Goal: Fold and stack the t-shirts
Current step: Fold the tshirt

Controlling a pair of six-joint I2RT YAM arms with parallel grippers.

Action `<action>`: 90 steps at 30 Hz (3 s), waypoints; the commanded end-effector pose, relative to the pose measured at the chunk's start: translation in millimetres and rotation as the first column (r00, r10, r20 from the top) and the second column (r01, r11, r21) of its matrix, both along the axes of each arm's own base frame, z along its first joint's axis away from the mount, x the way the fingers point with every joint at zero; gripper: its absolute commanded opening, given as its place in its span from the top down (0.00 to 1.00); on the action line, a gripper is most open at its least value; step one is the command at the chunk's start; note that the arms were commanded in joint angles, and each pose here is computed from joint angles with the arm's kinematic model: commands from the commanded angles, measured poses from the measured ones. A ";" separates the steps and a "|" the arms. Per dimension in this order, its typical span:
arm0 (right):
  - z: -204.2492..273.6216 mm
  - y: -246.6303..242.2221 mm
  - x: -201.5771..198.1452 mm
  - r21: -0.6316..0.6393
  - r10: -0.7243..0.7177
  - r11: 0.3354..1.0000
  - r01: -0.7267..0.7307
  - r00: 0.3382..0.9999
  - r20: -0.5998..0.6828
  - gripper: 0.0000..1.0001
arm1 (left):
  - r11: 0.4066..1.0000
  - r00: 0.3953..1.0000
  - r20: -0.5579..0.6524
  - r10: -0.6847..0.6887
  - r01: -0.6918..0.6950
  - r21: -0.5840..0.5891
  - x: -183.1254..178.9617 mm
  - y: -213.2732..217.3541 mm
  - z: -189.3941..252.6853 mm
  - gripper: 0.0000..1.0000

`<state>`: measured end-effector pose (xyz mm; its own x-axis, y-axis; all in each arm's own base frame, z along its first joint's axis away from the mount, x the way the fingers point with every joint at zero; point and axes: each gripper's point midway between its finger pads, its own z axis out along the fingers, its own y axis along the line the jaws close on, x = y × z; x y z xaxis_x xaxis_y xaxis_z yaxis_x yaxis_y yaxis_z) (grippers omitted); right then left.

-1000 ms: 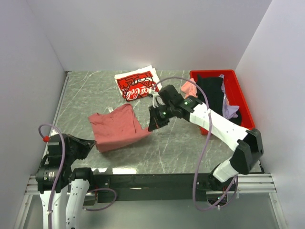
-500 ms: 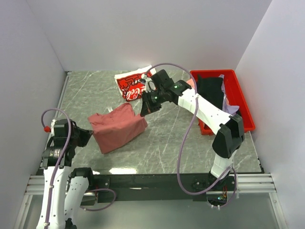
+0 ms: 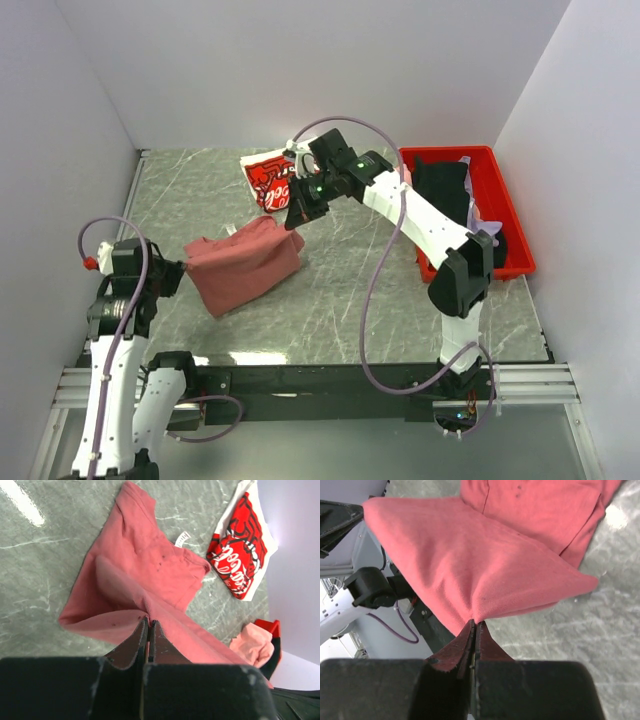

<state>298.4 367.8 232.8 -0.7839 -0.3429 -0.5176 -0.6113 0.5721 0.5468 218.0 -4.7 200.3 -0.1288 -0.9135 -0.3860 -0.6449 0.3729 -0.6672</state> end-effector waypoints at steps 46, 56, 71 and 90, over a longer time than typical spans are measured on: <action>-17.6 11.5 62.3 0.092 -0.023 0.995 0.023 1.000 0.002 1.00 | 0.978 0.980 0.067 0.188 -0.193 0.075 28.4 36.6 8.4 1.00; -47.4 27.7 109.6 0.145 -0.094 0.986 0.087 0.995 0.041 1.00 | 0.969 0.976 0.064 0.209 -0.216 0.119 65.5 47.5 -7.2 1.00; -61.9 39.3 141.2 0.192 -0.187 0.966 0.172 0.980 0.062 1.00 | 0.964 0.977 0.012 0.212 -0.211 0.164 101.3 61.5 -32.8 0.99; -91.1 58.0 189.2 0.257 -0.278 0.933 0.252 0.958 0.067 0.96 | 0.965 0.981 -0.072 0.182 -0.164 0.205 150.4 78.8 -70.6 0.84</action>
